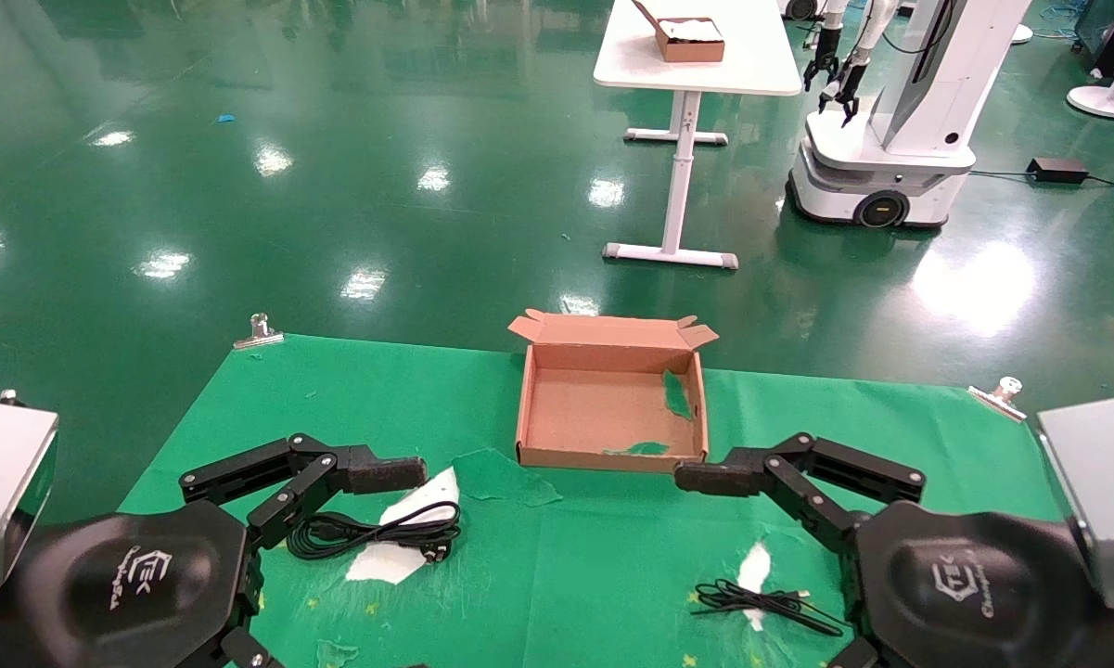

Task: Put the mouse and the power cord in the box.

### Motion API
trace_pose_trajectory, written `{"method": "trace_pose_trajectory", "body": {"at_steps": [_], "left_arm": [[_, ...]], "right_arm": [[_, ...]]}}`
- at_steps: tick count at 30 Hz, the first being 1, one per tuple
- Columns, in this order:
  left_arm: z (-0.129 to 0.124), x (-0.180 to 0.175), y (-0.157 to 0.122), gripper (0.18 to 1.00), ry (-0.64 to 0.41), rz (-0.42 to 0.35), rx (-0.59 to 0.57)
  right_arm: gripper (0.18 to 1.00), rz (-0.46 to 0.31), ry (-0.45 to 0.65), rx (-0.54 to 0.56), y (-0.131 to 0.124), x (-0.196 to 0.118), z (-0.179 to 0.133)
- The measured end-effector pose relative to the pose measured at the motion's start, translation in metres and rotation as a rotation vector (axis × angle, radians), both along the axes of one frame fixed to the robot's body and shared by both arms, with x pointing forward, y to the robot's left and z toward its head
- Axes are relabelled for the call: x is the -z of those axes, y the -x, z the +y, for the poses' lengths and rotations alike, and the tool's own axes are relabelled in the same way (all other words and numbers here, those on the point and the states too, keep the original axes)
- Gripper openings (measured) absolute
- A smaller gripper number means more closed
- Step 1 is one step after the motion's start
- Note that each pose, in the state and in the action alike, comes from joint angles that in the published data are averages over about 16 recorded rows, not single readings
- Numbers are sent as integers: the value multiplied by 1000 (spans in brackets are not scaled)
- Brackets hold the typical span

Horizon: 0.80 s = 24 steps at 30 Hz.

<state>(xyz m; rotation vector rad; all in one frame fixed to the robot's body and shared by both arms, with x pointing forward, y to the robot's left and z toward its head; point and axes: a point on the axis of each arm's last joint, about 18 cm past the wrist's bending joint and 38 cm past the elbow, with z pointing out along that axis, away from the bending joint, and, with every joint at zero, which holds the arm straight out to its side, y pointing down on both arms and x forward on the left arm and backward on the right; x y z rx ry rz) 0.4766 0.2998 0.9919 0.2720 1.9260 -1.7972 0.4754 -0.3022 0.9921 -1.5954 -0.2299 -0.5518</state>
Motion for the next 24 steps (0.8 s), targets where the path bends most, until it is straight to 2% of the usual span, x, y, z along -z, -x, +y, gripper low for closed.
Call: {"method": "trace_pose_trajectory", "body": {"at_steps": [24], "left_arm": [[0,0,0,1000,0,0,0]], "right_arm": [[1001,0,0,0,0,0,0]]}}
